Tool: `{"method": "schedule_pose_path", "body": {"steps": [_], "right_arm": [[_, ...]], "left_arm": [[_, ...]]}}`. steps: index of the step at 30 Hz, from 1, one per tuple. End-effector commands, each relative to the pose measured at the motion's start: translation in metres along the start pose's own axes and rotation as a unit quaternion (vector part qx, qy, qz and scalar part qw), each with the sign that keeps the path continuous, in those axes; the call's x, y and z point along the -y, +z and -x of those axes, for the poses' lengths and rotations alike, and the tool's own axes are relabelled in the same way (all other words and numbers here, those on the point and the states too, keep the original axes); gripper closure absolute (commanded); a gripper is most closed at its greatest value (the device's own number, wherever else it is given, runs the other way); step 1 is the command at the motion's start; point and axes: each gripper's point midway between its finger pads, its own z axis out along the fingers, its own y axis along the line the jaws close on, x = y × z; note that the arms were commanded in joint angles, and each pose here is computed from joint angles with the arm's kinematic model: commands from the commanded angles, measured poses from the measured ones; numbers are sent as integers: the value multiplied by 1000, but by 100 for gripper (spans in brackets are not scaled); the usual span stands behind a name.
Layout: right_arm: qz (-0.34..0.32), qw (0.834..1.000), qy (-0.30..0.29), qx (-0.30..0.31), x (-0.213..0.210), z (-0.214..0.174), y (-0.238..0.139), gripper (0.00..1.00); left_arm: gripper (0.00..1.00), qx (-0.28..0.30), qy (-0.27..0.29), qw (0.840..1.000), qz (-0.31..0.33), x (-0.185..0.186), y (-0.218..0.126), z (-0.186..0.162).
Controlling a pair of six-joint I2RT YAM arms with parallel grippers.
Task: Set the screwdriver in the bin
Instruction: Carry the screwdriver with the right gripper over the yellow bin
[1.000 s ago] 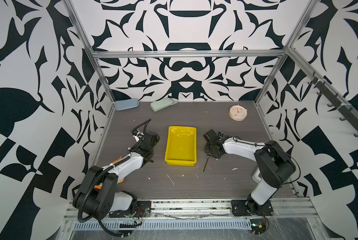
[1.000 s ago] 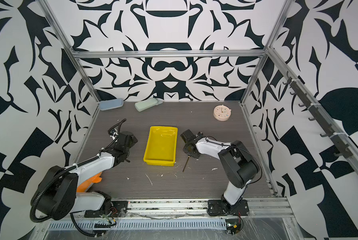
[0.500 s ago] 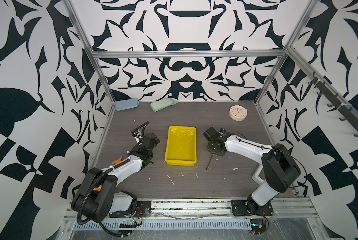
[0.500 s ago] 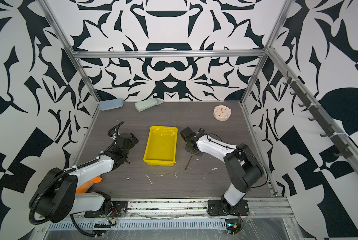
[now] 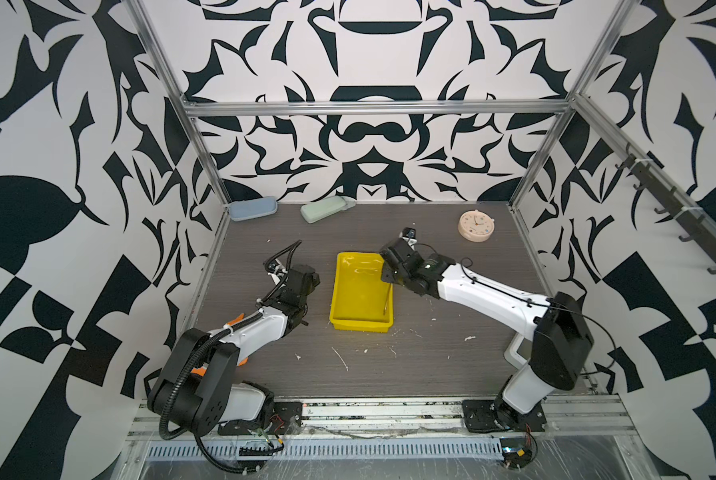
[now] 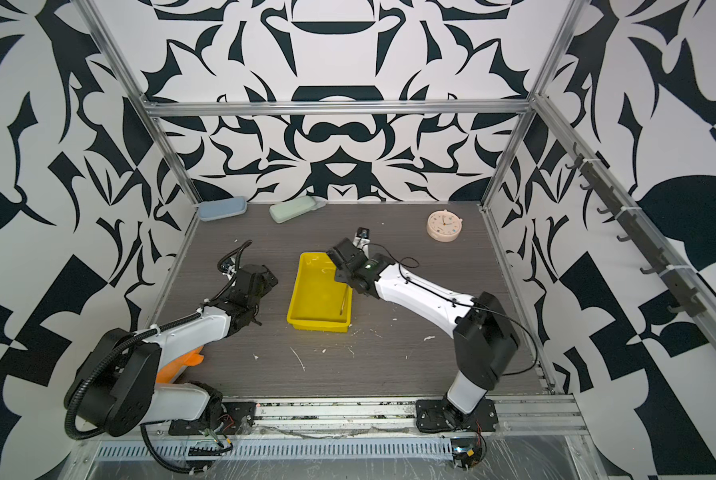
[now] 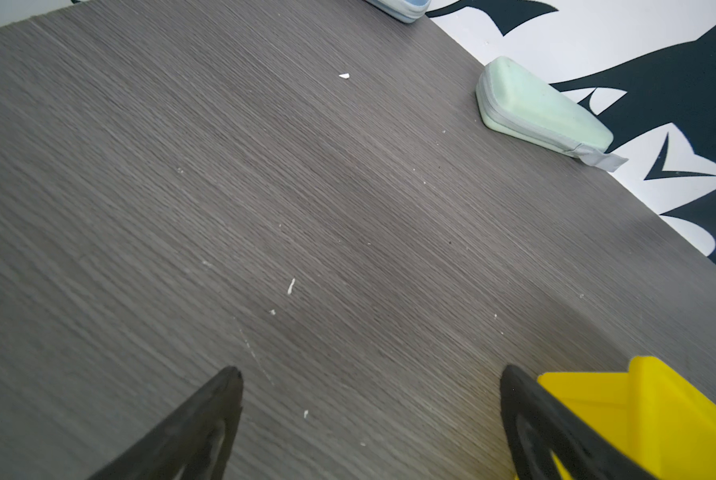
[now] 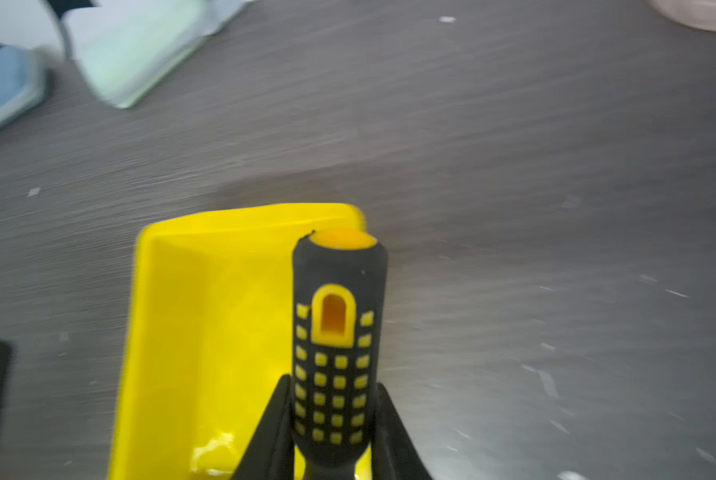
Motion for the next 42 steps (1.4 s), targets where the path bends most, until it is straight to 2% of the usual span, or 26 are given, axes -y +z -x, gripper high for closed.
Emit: {"method": "schedule_pose_path", "body": {"steps": [1, 6, 9, 20, 28, 40, 42], "right_arm": [[43, 999, -10, 6, -43, 8, 10, 95], [22, 998, 16, -52, -56, -18, 51, 93], [23, 997, 26, -75, -60, -28, 66, 93], [2, 995, 39, -93, -44, -39, 72, 93], [37, 983, 86, -157, -52, -57, 90, 93], [19, 982, 92, -165, -39, -55, 93, 89], [18, 982, 93, -166, -39, -55, 93, 86]], "left_arm": [[1, 21, -21, 999, 14, -5, -1, 9], [1, 25, -5, 999, 23, -5, -6, 16], [1, 40, -22, 998, 31, -11, -7, 19], [1, 31, -26, 999, 25, -7, -5, 16], [1, 31, -25, 999, 26, -8, -6, 17], [1, 24, -16, 999, 27, -5, -3, 14], [1, 23, -16, 999, 27, -5, -3, 14]]}}
